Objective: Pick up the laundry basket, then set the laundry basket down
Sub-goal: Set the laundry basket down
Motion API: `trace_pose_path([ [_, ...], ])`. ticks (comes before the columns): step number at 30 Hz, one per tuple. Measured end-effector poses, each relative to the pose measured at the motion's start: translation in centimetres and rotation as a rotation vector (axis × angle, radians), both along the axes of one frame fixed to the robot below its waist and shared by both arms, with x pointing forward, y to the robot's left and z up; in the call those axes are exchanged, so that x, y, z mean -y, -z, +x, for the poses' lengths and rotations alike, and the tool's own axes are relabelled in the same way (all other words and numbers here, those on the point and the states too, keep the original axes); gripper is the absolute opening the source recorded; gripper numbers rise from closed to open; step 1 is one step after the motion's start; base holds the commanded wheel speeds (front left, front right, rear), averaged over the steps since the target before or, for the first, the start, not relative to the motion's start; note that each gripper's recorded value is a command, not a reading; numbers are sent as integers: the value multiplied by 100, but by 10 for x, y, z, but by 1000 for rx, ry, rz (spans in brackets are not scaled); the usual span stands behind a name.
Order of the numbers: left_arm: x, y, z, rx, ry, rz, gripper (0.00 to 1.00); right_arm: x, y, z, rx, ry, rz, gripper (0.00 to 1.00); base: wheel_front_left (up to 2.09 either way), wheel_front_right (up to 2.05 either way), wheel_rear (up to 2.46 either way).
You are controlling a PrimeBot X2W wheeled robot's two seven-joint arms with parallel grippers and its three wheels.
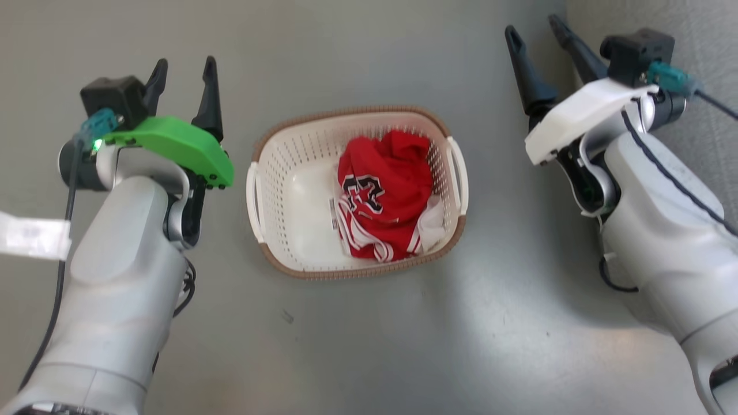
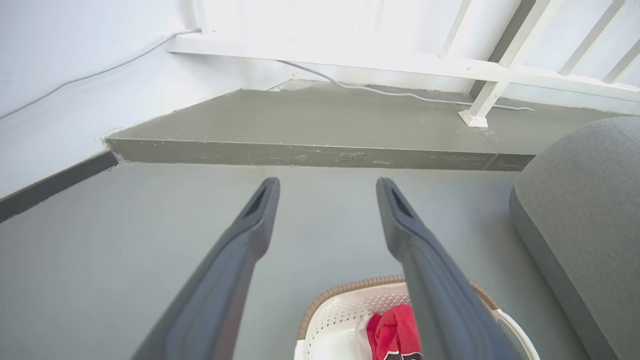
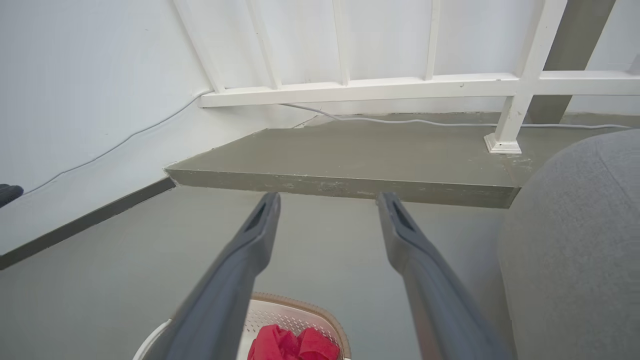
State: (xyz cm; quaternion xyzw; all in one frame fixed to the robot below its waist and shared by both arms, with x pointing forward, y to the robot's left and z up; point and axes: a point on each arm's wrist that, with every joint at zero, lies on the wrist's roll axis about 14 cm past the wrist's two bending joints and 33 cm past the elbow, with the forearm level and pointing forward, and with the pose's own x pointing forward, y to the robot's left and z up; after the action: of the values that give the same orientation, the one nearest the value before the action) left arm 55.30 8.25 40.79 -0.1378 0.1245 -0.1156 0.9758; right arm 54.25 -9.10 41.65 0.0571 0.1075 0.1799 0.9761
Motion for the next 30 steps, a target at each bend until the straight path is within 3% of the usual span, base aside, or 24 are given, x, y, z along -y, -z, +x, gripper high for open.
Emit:
trace_pose_path([
  [23,-11,-103,-66,283,-60,28,100,23,-106,-64,294,97,-28,100,0,0,0],
  [30,-12,-107,-92,299,-64,35,100,30,-103,-88,289,118,-35,100,0,0,0],
])
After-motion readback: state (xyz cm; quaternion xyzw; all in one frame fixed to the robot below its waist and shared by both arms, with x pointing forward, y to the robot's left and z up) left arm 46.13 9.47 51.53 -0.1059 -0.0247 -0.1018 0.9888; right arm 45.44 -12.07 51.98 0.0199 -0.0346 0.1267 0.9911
